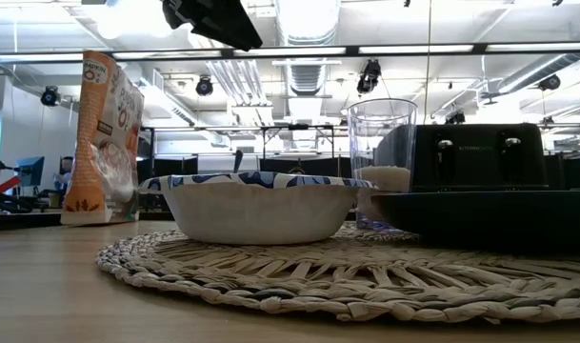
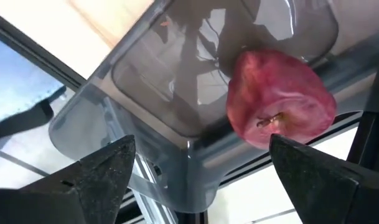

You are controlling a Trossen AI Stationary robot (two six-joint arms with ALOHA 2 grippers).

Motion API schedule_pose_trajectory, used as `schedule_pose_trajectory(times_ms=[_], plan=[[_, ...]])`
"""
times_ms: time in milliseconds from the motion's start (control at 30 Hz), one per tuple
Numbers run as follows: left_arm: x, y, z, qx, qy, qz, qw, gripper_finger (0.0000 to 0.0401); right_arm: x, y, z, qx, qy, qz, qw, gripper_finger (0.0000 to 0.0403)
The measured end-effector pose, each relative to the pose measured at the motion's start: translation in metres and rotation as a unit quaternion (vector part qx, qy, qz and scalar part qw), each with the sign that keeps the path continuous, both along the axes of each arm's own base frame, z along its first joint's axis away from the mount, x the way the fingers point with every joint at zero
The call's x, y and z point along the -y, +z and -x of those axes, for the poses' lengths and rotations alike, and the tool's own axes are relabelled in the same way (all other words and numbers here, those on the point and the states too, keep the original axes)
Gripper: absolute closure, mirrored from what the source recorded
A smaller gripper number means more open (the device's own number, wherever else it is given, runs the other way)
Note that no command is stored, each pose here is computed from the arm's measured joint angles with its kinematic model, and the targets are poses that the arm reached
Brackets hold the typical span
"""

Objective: Arrange a breakfast setting
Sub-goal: Put the red apple to the left of the transparent glass of milk on the brown table mat

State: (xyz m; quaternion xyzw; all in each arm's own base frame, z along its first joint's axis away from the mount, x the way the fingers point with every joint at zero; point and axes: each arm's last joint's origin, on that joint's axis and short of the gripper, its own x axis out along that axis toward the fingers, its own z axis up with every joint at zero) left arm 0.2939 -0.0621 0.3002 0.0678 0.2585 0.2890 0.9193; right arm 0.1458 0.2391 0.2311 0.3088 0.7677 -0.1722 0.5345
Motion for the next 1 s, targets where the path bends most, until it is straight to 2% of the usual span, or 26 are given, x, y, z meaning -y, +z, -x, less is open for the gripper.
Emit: schedule_pose_trajectory(times_ms=[367, 667, 1000], plan=[[0.0, -0.001, 0.0, -0.003, 0.0, -0.001, 1.0, 0.0243, 0.001, -0.002, 0.0, 0.007, -0.011, 0.013, 1.0, 0.0044], [0.0, -0.001, 0.0, -0.005, -0.001, -0.002, 1.0, 0.0243, 0.016, -0.002, 0.01, -0.058, -0.007, 0.081, 0.995, 0.0044], [0.0, -0.001, 0.0, -0.004, 0.0, -0.001, 1.0, 0.0243, 0.021, -0.013, 0.013, -0.068, -0.02, 0.102, 0.992, 0.0044]])
